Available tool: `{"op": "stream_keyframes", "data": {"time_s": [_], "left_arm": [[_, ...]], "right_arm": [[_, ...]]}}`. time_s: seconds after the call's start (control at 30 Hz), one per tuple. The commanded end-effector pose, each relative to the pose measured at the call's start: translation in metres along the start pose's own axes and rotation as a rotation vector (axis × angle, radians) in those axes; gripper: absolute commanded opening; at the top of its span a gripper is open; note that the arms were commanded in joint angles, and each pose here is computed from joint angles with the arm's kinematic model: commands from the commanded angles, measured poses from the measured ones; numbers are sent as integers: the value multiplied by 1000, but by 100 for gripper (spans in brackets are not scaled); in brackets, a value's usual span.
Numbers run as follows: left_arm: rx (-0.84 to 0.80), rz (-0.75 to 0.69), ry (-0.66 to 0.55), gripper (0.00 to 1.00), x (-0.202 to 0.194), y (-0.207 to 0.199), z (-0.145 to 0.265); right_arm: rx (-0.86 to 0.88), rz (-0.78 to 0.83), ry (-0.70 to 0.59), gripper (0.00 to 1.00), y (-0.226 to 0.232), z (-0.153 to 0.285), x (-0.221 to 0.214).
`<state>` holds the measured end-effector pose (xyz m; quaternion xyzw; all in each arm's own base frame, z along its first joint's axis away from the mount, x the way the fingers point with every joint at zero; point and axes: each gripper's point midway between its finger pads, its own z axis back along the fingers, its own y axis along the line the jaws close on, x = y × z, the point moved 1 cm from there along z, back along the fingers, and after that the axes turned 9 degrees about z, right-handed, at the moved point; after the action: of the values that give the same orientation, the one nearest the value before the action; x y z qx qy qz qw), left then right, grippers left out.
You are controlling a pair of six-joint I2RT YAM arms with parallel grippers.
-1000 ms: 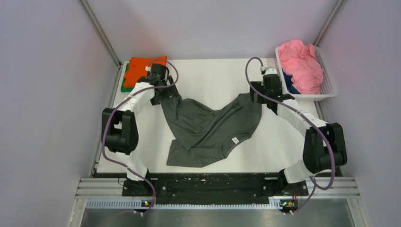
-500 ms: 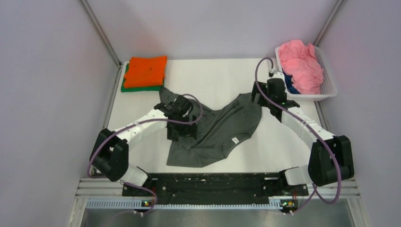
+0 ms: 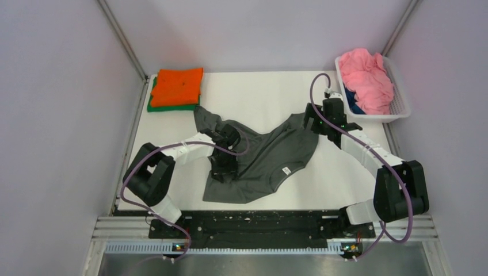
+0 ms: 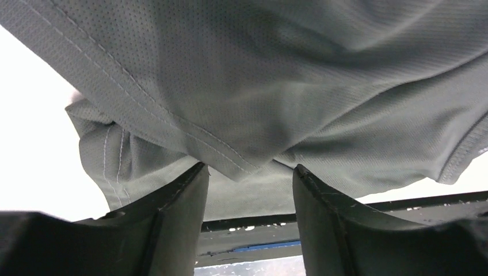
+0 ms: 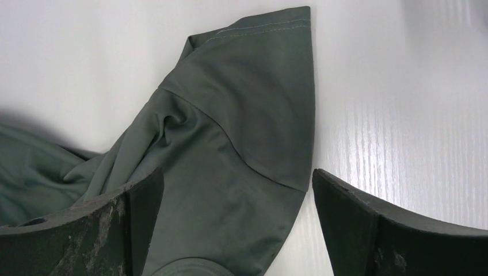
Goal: Fold and stack the t-shirts
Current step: Flatten out the tshirt
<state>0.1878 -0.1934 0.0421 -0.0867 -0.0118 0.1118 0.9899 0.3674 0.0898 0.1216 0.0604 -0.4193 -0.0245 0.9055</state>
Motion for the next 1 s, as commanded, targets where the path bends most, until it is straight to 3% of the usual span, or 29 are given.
{"op": "stream_keyframes", "data": {"time_s": [0.0,0.1,0.17,0.23,0.27,0.5,0.73,0.97], "left_arm": [[26,5,-8,56,3,1,-8],[50,10,-53,44,16,-2,-8],[46,13,-89,28,27,-8,-4],[65,23,-141,3,39,-10,1],[77,28,-165,0,44,-10,4],[29,31,-314,0,75,-22,55],[-186,112,-523,0,156,-44,123],[-230,162,-665,0,221,-40,161]], "right_arm": [[-23,-6,3,98,-5,-3,-5],[-31,1,16,98,-8,-4,-10],[-29,4,24,98,-8,-4,-13],[-28,7,31,97,-8,-4,-16],[-30,9,35,97,-8,-5,-18],[-63,-4,53,93,-14,-15,-26],[-127,-22,30,85,-22,-33,-18],[-128,-99,-29,75,-31,-57,17]]}}
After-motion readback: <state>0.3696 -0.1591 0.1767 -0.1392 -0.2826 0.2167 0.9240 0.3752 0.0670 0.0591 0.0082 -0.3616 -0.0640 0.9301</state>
